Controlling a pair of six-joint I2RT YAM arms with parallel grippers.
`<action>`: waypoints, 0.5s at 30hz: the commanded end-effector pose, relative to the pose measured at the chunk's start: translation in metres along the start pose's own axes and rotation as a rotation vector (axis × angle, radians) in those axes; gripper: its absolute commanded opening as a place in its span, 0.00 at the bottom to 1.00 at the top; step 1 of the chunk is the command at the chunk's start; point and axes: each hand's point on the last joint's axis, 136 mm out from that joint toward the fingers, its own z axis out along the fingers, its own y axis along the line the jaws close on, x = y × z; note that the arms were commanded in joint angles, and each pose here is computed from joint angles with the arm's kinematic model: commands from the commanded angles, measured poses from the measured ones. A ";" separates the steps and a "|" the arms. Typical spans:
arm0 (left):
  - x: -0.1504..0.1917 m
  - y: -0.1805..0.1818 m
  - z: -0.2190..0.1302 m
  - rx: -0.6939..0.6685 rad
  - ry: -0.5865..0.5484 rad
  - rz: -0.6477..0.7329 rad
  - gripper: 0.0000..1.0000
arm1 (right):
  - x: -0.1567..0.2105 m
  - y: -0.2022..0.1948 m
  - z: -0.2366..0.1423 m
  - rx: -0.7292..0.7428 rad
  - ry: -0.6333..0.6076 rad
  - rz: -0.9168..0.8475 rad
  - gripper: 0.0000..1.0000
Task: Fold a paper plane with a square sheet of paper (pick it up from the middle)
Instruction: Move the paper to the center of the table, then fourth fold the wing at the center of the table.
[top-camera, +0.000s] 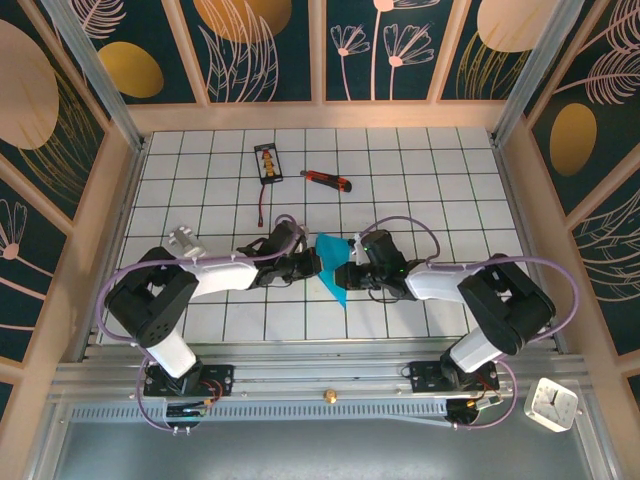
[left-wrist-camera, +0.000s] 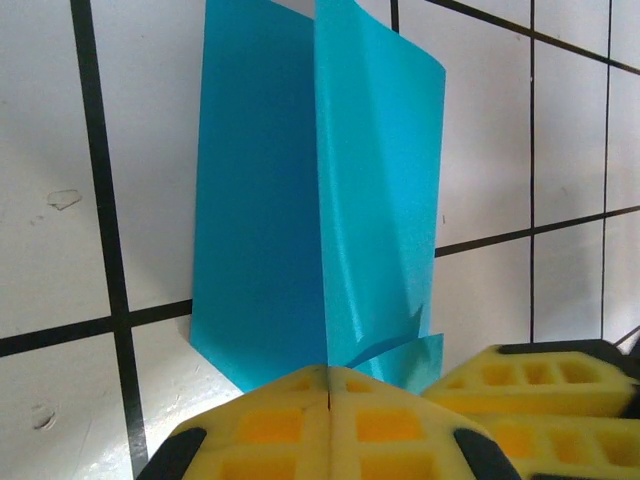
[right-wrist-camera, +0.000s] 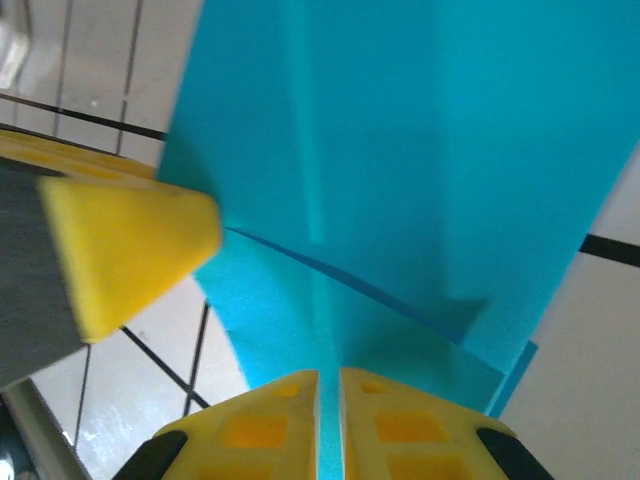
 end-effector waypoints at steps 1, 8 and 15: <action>0.000 0.005 -0.006 -0.012 -0.013 -0.040 0.00 | -0.011 0.007 0.004 -0.010 -0.034 -0.002 0.14; 0.003 -0.001 -0.008 0.036 -0.010 -0.127 0.00 | -0.014 0.013 -0.008 0.067 -0.082 -0.106 0.18; 0.005 -0.014 -0.011 0.094 0.019 -0.244 0.00 | -0.005 0.016 -0.010 0.269 -0.140 -0.248 0.32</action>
